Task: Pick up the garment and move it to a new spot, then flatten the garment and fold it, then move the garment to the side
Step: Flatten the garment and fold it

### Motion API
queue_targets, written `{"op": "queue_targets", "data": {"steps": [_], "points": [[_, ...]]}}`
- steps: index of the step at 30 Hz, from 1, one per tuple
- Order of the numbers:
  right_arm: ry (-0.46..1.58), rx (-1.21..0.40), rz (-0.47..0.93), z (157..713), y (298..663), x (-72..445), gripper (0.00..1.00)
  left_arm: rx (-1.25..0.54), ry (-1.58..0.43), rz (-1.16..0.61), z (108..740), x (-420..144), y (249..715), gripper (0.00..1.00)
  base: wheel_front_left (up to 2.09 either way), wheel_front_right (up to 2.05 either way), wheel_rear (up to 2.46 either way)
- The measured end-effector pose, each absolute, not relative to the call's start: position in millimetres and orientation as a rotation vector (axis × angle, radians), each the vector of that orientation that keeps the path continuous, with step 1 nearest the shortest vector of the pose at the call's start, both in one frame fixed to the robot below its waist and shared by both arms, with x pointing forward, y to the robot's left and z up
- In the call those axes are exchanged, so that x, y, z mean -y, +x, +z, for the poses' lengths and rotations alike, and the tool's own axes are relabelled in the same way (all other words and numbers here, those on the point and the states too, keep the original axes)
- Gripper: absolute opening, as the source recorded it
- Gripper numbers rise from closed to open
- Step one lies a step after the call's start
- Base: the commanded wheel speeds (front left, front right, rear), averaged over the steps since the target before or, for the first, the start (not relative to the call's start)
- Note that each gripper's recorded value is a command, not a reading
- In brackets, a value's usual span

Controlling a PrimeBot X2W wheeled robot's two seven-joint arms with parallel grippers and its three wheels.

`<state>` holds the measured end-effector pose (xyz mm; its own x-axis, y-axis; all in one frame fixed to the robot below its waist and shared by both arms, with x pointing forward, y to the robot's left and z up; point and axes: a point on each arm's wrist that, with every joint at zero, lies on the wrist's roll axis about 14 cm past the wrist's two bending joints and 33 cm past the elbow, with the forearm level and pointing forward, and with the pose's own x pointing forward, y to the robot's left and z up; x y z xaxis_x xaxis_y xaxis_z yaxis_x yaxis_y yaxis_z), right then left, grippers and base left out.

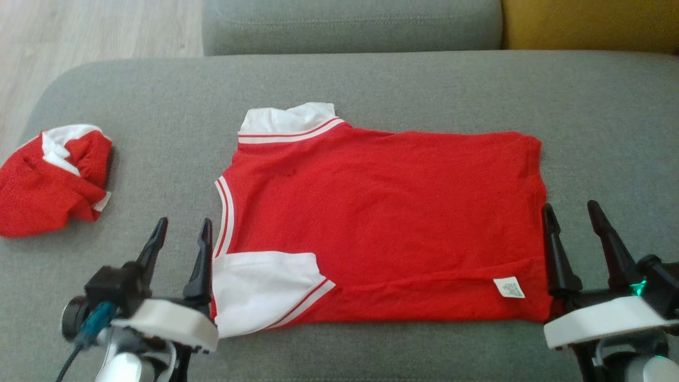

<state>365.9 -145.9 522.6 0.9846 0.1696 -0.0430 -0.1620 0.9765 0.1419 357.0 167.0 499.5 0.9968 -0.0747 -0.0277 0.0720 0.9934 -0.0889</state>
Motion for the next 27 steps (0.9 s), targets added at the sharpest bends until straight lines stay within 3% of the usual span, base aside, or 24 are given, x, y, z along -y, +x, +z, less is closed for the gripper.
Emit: {"op": "queue_targets", "data": {"steps": [5,15,27], "points": [[0.141,-0.084,0.151,512,371,151,1.0,-0.05,-0.088,-0.154,499,-150,379,1.0,0.0,0.0,0.0],[0.146,-0.135,0.148,488,408,150,1.0,-0.037,-0.112,-0.328,511,-103,489,1.0,0.0,0.0,0.0],[0.142,-0.22,0.096,446,426,164,1.0,-0.301,-0.096,-0.377,421,-74,576,1.0,0.0,0.0,0.0]]}}
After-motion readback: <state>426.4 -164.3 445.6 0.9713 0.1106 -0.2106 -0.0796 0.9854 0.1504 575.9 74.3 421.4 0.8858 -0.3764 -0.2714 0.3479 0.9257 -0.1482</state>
